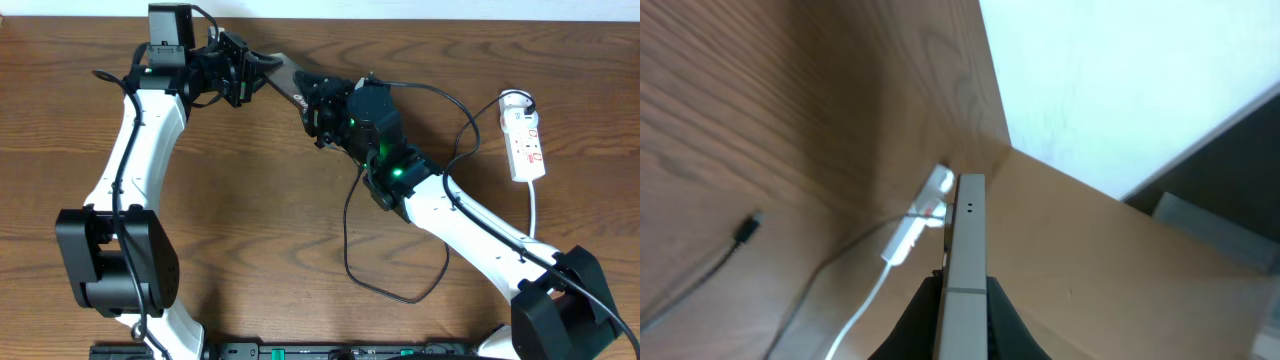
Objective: Plug charger to phone and switch on socket
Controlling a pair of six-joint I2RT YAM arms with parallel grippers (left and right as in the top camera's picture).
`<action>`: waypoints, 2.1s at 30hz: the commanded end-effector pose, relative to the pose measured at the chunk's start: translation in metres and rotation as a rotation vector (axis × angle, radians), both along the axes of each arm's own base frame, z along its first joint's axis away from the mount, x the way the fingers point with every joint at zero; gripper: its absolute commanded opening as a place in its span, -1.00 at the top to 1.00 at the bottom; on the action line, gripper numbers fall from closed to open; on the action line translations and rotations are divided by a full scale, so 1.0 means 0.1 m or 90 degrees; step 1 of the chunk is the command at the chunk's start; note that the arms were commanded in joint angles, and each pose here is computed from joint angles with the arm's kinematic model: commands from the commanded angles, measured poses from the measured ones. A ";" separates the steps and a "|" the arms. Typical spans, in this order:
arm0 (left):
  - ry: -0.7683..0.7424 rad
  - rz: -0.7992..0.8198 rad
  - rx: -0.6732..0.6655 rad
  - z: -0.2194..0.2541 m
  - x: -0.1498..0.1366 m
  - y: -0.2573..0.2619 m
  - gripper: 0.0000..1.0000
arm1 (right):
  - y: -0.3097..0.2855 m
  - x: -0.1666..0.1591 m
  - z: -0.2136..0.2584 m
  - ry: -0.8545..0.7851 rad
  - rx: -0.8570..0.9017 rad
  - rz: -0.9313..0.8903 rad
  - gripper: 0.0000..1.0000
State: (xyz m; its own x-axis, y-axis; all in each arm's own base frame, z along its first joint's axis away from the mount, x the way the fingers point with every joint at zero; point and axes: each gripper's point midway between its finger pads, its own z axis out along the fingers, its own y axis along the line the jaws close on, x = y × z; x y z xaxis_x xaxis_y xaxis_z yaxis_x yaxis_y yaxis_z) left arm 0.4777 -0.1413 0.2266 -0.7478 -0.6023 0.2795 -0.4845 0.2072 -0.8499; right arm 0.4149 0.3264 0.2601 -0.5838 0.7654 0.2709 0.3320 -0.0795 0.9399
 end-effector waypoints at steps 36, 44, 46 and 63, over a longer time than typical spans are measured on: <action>-0.207 -0.107 -0.032 0.36 -0.31 0.91 0.86 | -1.06 -0.42 -2.09 0.101 -0.630 0.358 0.31; -0.204 -0.108 -0.034 0.36 -0.32 0.90 0.86 | -1.10 -0.50 -2.49 0.189 -0.620 0.360 0.39; -0.202 -0.108 -0.034 0.35 -0.32 0.90 0.85 | -1.07 -0.50 -2.59 0.193 -0.618 0.366 0.40; -0.199 -0.108 -0.035 0.35 -0.33 0.90 0.86 | -1.03 -0.46 -2.87 0.202 -0.622 0.364 0.98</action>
State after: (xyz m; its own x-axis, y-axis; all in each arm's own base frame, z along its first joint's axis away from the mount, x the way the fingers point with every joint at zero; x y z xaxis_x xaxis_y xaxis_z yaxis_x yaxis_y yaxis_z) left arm 0.4509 -0.0452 0.2387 -0.8723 -0.4850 0.0629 -0.2066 0.2488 -0.9463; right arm 0.3784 0.2315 0.0007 -0.9128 0.3953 -0.1025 0.3112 0.8358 0.4524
